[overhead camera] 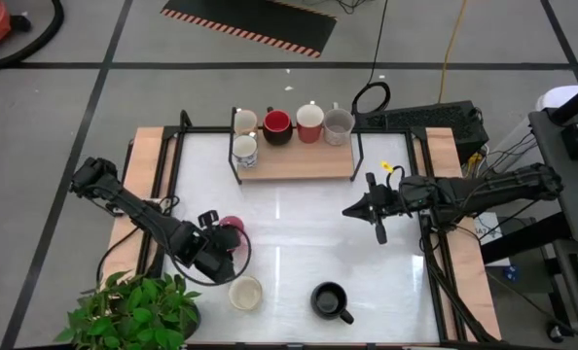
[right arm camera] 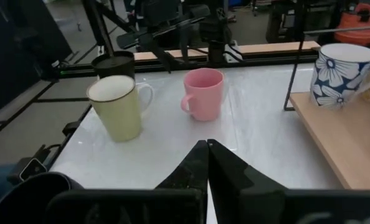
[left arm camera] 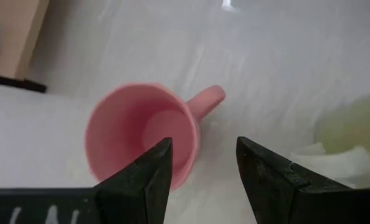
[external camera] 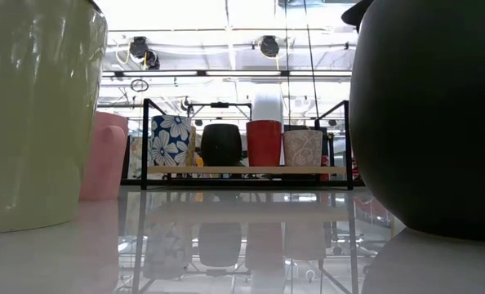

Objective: Place coffee mugs
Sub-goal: Put the pink mug on the shelf

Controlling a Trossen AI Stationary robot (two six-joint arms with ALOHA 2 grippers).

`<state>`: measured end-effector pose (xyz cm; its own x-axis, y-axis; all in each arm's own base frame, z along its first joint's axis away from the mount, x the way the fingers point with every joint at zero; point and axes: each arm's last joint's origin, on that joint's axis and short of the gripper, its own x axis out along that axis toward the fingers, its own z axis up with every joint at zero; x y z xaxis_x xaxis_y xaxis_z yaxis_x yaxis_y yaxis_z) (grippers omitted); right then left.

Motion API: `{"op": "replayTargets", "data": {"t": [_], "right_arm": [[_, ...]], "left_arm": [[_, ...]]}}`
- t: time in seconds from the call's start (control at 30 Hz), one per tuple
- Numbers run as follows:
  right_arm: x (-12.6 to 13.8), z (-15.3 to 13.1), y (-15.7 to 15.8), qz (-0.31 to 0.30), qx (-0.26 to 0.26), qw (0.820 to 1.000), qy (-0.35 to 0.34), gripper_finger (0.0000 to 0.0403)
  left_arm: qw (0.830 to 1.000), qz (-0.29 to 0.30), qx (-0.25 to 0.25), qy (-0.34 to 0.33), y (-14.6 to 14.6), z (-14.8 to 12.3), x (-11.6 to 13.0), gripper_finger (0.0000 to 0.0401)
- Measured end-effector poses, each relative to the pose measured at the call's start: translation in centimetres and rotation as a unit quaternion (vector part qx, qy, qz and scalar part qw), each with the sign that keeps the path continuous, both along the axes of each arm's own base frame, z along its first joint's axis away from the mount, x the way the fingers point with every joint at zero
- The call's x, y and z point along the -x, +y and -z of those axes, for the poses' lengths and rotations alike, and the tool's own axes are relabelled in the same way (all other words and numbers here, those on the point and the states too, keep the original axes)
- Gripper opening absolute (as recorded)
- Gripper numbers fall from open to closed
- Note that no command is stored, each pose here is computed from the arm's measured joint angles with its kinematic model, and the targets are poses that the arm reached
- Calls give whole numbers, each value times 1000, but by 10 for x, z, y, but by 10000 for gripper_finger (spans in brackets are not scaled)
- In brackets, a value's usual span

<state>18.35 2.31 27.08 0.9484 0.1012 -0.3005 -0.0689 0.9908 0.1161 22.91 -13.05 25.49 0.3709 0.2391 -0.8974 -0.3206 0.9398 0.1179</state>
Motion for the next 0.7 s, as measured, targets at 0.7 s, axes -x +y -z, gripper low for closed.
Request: {"op": "replayTargets", "data": {"t": [0.7], "right_arm": [[2, 4, 3, -15, 20, 999, 21, 0]], "left_arm": [[992, 62, -11, 110, 25, 48, 10, 176]]}}
